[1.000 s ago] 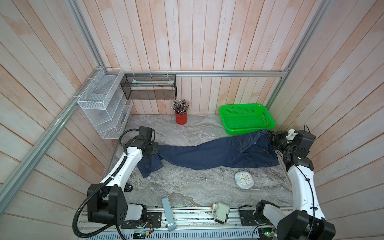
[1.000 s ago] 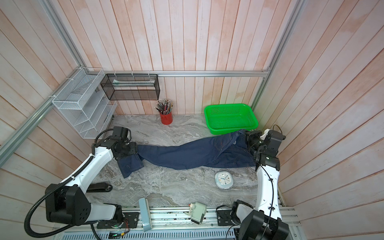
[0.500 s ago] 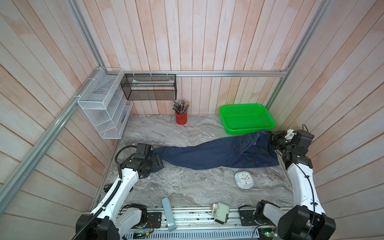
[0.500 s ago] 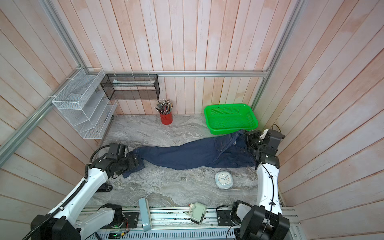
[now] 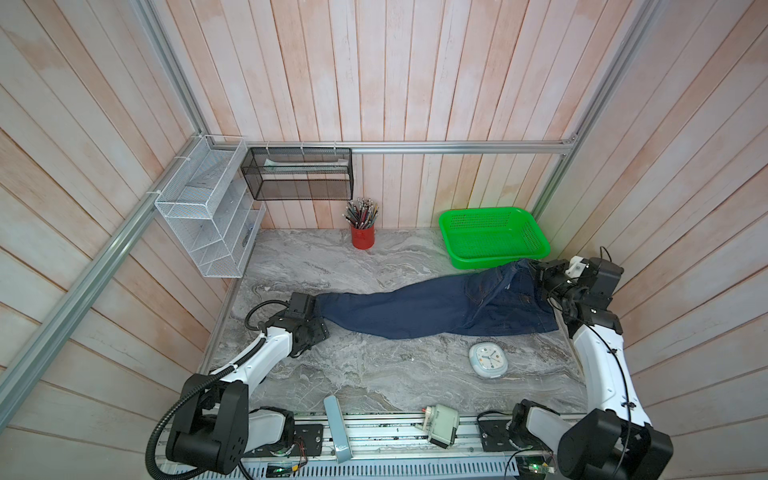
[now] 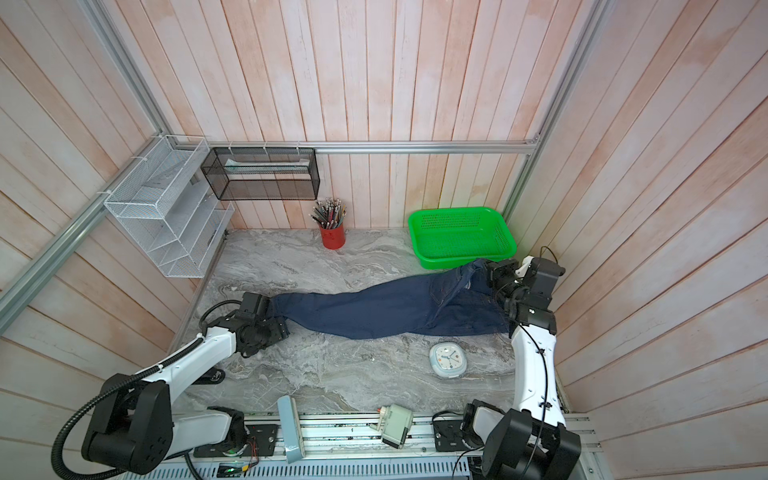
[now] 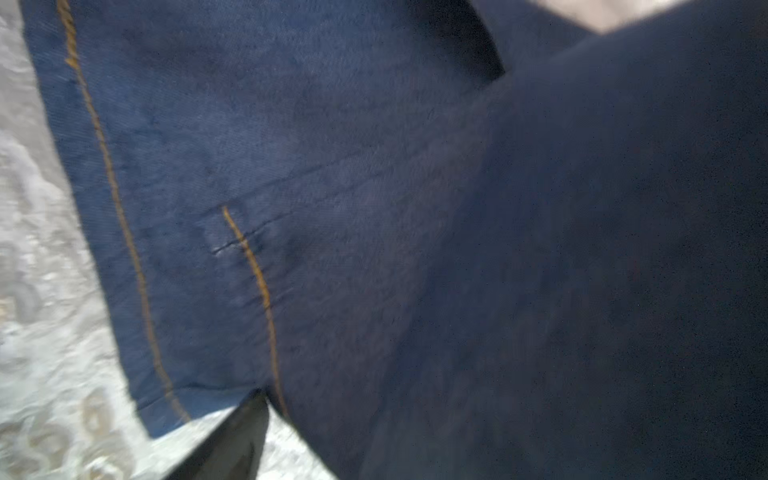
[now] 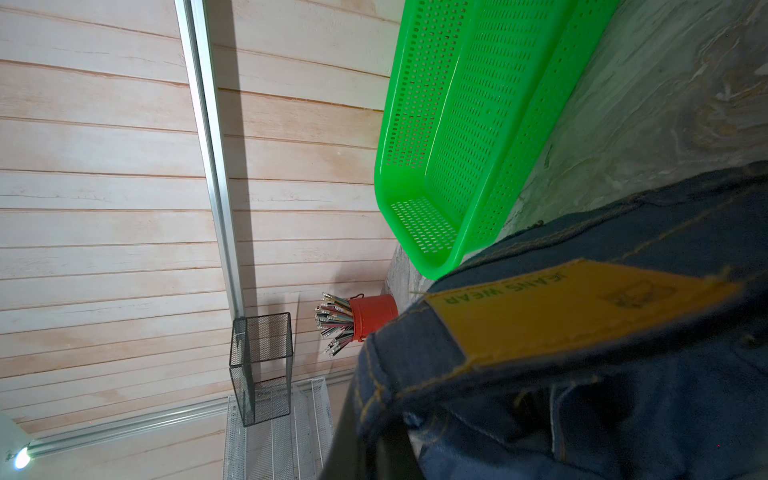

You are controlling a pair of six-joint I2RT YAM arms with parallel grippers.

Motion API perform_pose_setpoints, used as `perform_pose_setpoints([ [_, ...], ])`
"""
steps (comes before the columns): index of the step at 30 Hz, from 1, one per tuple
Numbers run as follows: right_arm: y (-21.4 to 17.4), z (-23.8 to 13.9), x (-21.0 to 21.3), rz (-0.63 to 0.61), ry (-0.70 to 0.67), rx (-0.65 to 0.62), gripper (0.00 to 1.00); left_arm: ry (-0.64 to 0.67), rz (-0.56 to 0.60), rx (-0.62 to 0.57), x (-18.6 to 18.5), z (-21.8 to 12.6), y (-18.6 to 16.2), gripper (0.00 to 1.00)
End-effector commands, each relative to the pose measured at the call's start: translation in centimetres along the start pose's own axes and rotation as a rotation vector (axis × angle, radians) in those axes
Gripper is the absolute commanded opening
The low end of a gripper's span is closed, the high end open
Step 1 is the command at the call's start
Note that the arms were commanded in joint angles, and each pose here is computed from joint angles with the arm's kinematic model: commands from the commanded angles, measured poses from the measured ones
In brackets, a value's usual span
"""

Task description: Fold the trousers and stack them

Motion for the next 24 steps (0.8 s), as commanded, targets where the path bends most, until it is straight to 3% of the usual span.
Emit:
perform_pose_setpoints([
  [1,0.0,0.1,0.1,-0.031,0.010,-0.011,0.00,-0.061,0.014,-0.066,-1.0,-0.1,1.3,0.53],
  [4,-0.1,-0.1,0.4,-0.034,0.013,-0.013,0.00,-0.090,0.016,-0.109,-1.3,-2.2,1.8,0.05],
  [5,-0.1,-0.3,0.5,-0.036,0.015,-0.013,0.00,-0.117,0.009,-0.142,-1.3,-3.6,2.0,0.00],
  [12,-0.8,-1.8,1.3,-0.025,0.025,-0.024,0.00,-0.298,-0.096,-0.320,-0.1,-15.4,1.8,0.00],
  [19,-3.3,-4.0,0.0,0.084,-0.018,0.021,0.00,-0.373,-0.280,-0.409,3.1,-23.3,-0.3,0.00],
  [24,-4.0,-6.5,1.0,0.145,-0.078,0.004,0.00,-0.368,-0.413,-0.567,6.0,-29.4,-1.2,0.00],
])
Point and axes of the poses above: each gripper's point midway between its finger pads, its own z axis out along the fingers, its own x axis along the line the jaws close on, y = z × x, the point moved 10 cm from there along -z, back along the fingers, and after that the axes turned 10 degrees about -z, right-handed, at the moved point
